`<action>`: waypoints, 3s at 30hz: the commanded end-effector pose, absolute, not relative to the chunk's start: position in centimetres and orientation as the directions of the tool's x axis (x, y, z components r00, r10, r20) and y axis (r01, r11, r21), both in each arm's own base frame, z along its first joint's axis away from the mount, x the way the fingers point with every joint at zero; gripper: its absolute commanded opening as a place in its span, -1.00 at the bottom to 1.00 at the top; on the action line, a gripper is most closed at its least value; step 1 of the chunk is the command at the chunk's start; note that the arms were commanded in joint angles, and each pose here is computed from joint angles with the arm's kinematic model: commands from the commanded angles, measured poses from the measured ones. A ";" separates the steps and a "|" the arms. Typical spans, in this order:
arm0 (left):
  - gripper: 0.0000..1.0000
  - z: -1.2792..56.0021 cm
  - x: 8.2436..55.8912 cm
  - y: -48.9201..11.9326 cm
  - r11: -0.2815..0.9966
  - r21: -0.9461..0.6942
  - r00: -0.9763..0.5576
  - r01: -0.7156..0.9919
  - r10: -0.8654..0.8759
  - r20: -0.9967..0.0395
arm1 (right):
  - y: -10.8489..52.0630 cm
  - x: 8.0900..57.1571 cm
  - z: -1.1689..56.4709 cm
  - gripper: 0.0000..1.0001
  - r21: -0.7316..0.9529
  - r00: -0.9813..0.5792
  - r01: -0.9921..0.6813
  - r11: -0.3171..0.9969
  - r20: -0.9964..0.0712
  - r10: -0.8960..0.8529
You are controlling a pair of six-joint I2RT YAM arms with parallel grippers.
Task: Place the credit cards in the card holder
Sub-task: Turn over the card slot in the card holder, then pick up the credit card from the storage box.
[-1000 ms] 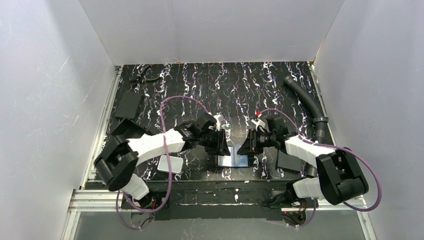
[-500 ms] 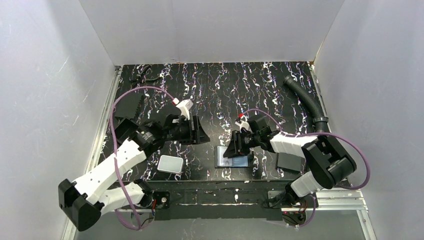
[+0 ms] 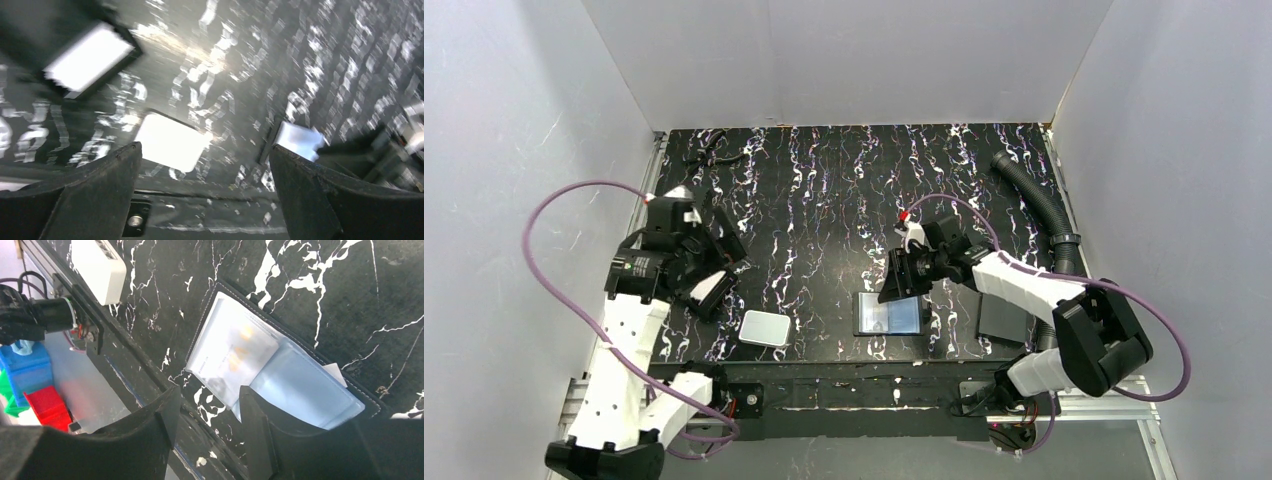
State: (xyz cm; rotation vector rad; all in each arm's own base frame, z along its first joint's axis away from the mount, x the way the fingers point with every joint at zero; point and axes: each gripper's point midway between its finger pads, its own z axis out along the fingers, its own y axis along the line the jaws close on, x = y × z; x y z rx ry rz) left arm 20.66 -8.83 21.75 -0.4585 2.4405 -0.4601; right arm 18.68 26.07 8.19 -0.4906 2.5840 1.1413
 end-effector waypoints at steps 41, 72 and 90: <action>0.65 5.6 24.8 0.8 0.994 -0.079 -0.997 0.069 0.065 -0.049 | 30.2 15.5 10.4 -0.03 0.694 -0.800 -0.592 0.409 -0.450 -0.397; -0.29 7.3 24.2 0.9 0.996 -0.063 -0.995 0.057 0.051 -0.090 | 30.1 15.4 10.3 -0.07 0.697 -0.802 -0.590 0.408 -0.446 -0.398; 0.23 7.3 24.0 -0.8 0.986 -0.158 -0.995 0.054 0.041 -0.087 | 30.2 15.5 10.3 -0.09 0.698 -0.803 -0.588 0.409 -0.445 -0.395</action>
